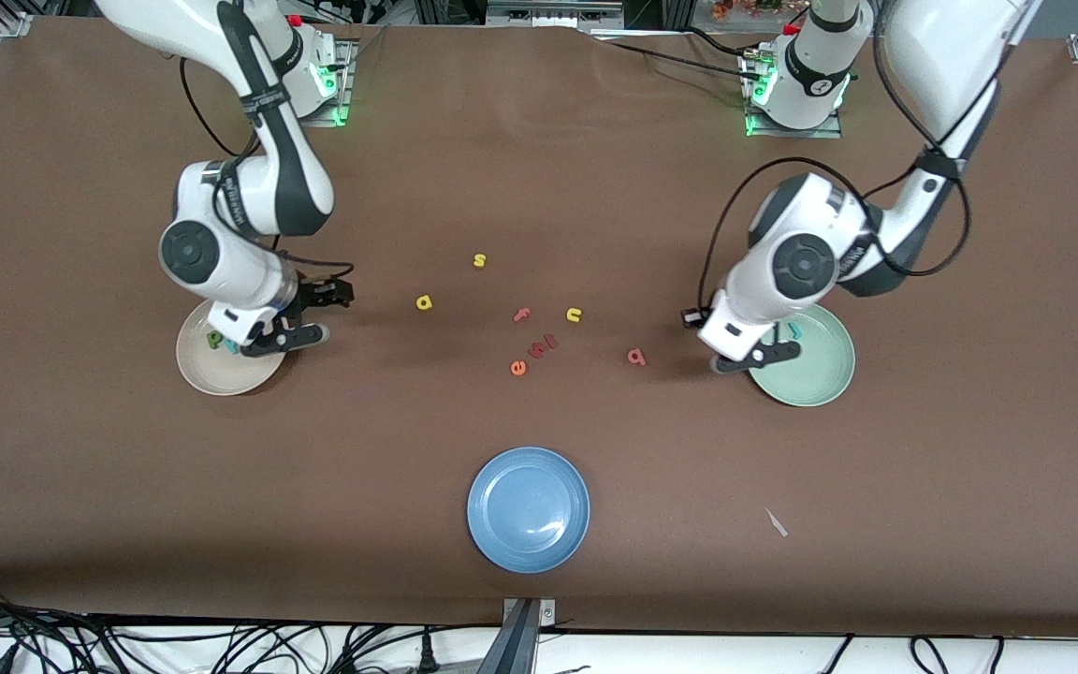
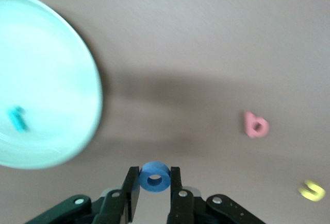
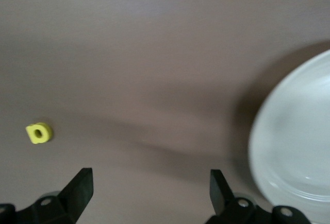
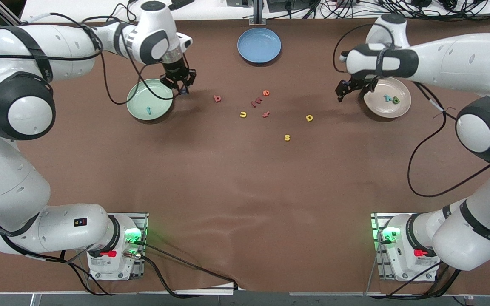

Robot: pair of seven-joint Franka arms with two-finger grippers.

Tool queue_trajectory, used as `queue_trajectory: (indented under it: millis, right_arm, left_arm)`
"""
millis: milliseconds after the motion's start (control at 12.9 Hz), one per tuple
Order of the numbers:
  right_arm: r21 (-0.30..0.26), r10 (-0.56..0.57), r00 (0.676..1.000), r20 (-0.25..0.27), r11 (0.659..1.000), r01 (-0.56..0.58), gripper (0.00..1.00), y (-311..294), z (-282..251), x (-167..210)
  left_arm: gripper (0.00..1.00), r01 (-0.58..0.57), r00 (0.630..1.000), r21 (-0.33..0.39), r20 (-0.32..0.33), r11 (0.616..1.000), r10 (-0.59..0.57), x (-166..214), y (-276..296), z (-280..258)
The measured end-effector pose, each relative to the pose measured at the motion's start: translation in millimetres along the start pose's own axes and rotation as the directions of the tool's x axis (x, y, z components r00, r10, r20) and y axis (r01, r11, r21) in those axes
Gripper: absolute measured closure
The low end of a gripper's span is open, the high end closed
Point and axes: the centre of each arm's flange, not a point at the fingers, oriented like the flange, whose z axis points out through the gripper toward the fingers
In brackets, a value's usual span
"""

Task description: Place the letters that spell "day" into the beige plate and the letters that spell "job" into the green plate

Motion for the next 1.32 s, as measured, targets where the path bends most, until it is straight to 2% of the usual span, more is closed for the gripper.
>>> queue_trajectory:
  millis: [155, 388, 543, 776, 1008, 1319]
  right_arm:
    - [0.015, 0.027, 0.999, -0.033, 1.0, -0.026, 0.0, -46.7, 10.9, -14.2]
    - [0.03, 0.065, 0.995, -0.081, 0.998, -0.063, 0.0, -111.2, 26.1, -27.3]
    - [0.013, 0.009, 0.996, -0.084, 1.0, -0.008, 0.0, -137.8, 42.3, -35.2]
    - [-0.013, -0.151, 0.985, -0.079, 0.989, 0.151, 0.0, -140.0, 53.2, -33.9]
    - [-0.029, -0.253, 0.965, -0.074, 0.967, 0.251, 0.0, -128.4, 58.1, -24.2]
    - [-0.044, -0.319, 0.945, -0.066, 0.948, 0.316, 0.0, -129.3, 67.2, -14.7]
  left_arm:
    - [0.75, -0.032, 0.999, 0.036, -0.029, 0.999, 0.033, 20.2, -35.0, -2.0]
    - [0.75, -0.088, 0.996, 0.041, -0.026, 0.995, 0.089, 44.5, -87.5, -2.1]
    - [0.75, -0.13, 0.991, 0.05, -0.012, 0.99, 0.131, 59.3, -126.5, 6.4]
    - [0.75, -0.159, 0.987, 0.088, 0.026, 0.983, 0.158, 74.3, -173.4, 39.5]
    - [0.75, -0.158, 0.986, 0.063, 0.055, 0.985, 0.154, 78.2, -181.7, 70.9]
    - [0.75, -0.16, 0.986, 0.05, 0.064, 0.986, 0.156, 78.3, -180.3, 81.2]
